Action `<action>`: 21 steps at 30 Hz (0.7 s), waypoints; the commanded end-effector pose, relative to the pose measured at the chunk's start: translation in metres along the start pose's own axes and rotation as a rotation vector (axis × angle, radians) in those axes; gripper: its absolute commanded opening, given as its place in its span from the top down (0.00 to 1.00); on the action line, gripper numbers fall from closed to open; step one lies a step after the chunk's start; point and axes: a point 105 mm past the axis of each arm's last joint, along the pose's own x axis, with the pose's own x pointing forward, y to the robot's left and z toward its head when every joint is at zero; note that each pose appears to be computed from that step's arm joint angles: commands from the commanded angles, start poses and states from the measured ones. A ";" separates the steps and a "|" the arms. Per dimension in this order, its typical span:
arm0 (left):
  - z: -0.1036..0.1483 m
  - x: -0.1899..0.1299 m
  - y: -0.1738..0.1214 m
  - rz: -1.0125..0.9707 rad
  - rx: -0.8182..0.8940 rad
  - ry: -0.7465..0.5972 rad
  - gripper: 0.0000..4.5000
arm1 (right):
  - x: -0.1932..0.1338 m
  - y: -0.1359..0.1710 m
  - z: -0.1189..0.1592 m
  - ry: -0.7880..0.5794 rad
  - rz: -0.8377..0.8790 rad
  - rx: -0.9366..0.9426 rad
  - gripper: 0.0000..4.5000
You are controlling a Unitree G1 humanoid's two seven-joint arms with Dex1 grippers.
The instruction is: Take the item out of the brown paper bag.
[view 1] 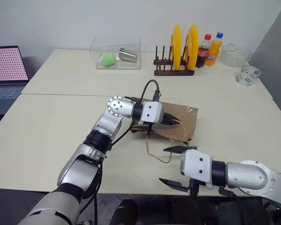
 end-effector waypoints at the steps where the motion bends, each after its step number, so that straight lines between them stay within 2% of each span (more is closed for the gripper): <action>1: 0.008 -0.003 0.008 0.021 0.041 -0.011 1.00 | 0.007 0.003 0.003 0.022 0.002 -0.088 0.20; 11: 0.020 -0.013 0.017 0.056 0.038 -0.036 1.00 | 0.020 -0.003 -0.013 0.074 -0.034 -0.091 0.99; 16: 0.034 -0.017 0.027 0.097 0.013 -0.080 1.00 | 0.023 -0.003 -0.023 0.105 -0.031 -0.081 1.00; 21: 0.059 -0.020 0.065 0.208 -0.099 -0.132 1.00 | 0.025 0.013 -0.050 0.199 0.041 -0.093 1.00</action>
